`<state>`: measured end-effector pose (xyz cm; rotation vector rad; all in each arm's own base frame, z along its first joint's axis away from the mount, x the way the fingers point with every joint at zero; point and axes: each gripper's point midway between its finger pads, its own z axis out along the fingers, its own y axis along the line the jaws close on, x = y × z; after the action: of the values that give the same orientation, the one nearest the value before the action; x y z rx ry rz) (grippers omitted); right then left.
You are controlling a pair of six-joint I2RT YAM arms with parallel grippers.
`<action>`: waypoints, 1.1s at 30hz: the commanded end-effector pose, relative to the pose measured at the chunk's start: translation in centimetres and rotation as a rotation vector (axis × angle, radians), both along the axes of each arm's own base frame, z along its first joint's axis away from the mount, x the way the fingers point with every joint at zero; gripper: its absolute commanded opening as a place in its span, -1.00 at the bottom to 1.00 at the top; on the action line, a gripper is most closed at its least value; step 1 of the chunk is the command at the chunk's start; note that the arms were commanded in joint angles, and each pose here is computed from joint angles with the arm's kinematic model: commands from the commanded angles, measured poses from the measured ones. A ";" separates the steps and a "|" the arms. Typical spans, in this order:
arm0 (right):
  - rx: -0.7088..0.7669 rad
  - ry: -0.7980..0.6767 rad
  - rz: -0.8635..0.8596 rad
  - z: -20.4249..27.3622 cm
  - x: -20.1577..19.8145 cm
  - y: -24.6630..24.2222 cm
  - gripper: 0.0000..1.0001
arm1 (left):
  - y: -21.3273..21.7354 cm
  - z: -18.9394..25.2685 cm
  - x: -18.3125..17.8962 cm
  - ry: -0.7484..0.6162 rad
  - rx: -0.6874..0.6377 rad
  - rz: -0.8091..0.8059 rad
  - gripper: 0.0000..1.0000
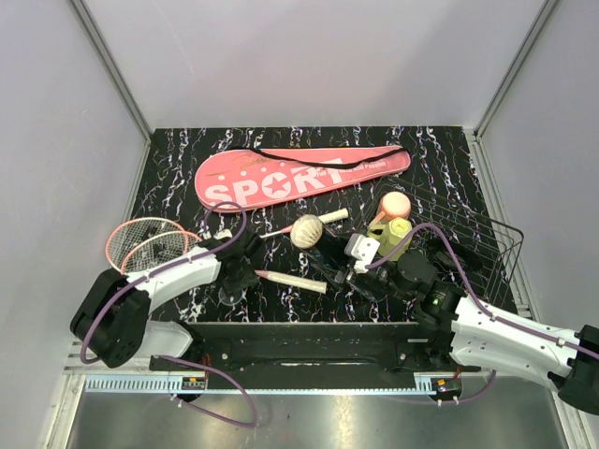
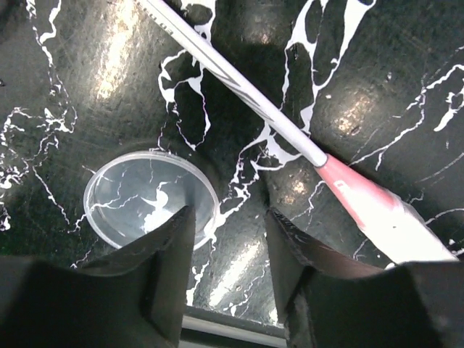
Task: Pack up the badminton gear
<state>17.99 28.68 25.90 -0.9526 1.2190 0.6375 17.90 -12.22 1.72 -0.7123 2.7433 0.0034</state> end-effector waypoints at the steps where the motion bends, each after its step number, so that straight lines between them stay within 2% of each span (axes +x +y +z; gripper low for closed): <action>1: 0.021 0.017 -0.018 0.1 -0.1 -0.4 -0.16 | 0.0 -1.2 1.0 -0.042 0.006 0.043 -0.13; 6: 0.017 0.025 -0.023 -0.2 0.0 -0.5 -0.16 | 0.1 -2.4 0.4 -0.027 0.001 0.055 -0.48; 7: 0.013 0.031 -0.021 -0.4 0.0 -0.4 -0.16 | 0.2 -2.5 0.3 -0.026 0.001 0.052 -0.64; 11: 0.011 0.033 -0.018 -0.5 0.0 -0.2 -0.15 | 0.6 0.2 1.0 -0.100 -0.001 0.032 -1.00; 12: 0.007 0.036 -0.016 -0.6 0.1 -0.1 -0.16 | 0.8 1.3 1.4 -0.132 0.013 -0.001 -1.00; 14: 0.005 0.035 -0.015 -0.6 0.1 -0.1 -0.16 | -0.2 5.6 3.2 -0.261 -0.052 -0.057 -1.00; 16: -0.004 0.033 -0.014 -0.8 0.1 0.1 -0.16 | -2.0 10.4 4.6 -0.386 -0.123 -0.211 -1.00; 17: -0.006 0.032 -0.012 -0.8 0.1 0.1 -0.16 | -3.3 13.8 4.9 -0.490 -0.208 -0.278 -1.00; 18: -0.012 0.034 -0.011 -0.9 0.2 0.2 -0.16 | -4.0 17.1 5.4 -0.584 -0.224 -0.381 -1.00; 20: -0.016 0.033 -0.007 -0.9 0.2 0.3 -0.15 | -5.7 22.8 4.7 -0.749 -0.331 -0.520 -1.00; 21: -0.019 0.034 -0.005 -1.0 0.2 0.4 -0.15 | -6.0 25.9 4.5 -0.845 -0.336 -0.603 -1.00; 24: -0.023 0.036 0.015 -1.0 0.0 0.7 -0.15 | -7.1 32.2 2.3 -1.022 -0.417 -0.776 -1.00; 27: -0.038 0.036 0.056 -0.9 -0.5 1.4 -0.15 | -9.0 35.1 0.1 -1.054 -0.507 -0.964 -1.00; 29: -0.047 0.039 0.083 -0.9 -0.8 1.8 -0.16 | -10.6 34.9 -1.4 -0.989 -0.588 -1.081 -1.00; 33: -0.068 0.041 0.102 -0.7 -0.7 2.4 -0.17 | -11.3 35.8 -2.5 -0.996 -0.630 -1.157 -1.00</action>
<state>17.87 30.16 24.25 -1.0352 1.2517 0.6584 17.72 -21.59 38.01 0.4621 1.7665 -1.0188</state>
